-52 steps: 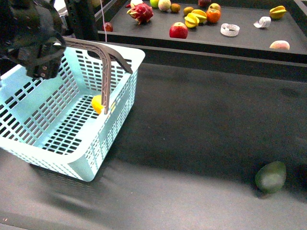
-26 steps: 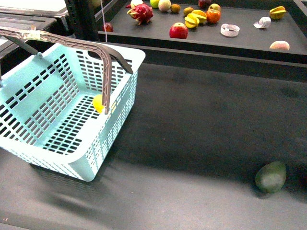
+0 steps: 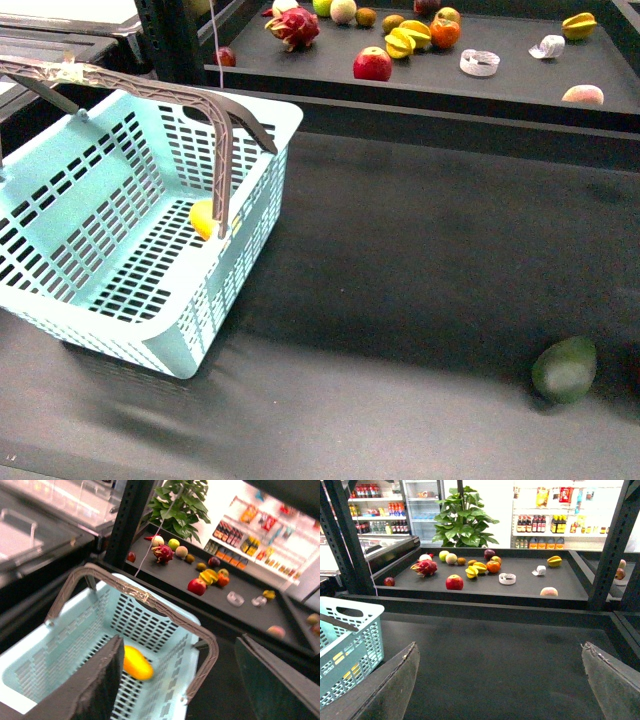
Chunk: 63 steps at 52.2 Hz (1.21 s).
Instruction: Pick mango with right arm and hold basket with left
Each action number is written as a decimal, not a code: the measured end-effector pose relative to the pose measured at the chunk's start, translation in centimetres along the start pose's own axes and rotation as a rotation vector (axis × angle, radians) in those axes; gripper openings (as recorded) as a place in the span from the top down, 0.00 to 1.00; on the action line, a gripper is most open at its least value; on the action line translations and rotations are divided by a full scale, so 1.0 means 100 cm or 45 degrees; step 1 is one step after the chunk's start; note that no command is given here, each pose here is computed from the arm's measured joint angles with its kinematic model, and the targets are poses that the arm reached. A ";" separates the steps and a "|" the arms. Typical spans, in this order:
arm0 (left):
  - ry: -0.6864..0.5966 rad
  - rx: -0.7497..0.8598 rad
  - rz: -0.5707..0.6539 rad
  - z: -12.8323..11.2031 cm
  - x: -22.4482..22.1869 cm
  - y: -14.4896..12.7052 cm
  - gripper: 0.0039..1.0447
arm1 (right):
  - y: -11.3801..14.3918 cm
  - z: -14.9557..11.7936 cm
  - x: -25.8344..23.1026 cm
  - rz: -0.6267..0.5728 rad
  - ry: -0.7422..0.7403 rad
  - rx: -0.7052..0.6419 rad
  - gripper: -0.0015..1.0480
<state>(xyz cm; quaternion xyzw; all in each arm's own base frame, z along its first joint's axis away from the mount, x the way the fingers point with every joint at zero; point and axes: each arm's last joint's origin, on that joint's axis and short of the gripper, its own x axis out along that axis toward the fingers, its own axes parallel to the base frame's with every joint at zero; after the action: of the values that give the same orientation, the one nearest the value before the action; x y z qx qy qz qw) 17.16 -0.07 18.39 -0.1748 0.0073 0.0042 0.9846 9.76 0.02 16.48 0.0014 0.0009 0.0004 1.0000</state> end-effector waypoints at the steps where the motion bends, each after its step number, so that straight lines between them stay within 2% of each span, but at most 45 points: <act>1: -0.004 0.072 -0.010 0.000 -0.002 0.000 0.36 | 0.000 0.000 0.000 0.000 0.000 0.000 0.08; 7: -0.008 0.328 -0.015 -0.005 -0.013 0.002 0.58 | 0.000 0.000 0.000 0.000 0.000 0.000 0.08; 18: -0.008 0.415 -0.013 -0.010 -0.026 0.004 0.96 | 0.000 0.000 0.000 0.000 0.000 0.000 0.08; 23: -0.020 0.425 -0.015 -0.015 -0.031 0.006 0.96 | 0.000 0.000 0.000 0.000 0.000 0.000 0.08; 63: -0.049 0.437 -0.020 -0.010 -0.060 0.005 0.96 | 0.000 0.000 0.000 0.000 0.000 0.000 0.08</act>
<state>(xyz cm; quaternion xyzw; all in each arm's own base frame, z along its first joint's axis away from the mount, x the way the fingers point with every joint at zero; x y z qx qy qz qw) 11.19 -0.03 17.39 -0.0041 -0.0125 -0.0014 0.9999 9.76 0.02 16.48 0.0014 0.0007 0.0004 1.0000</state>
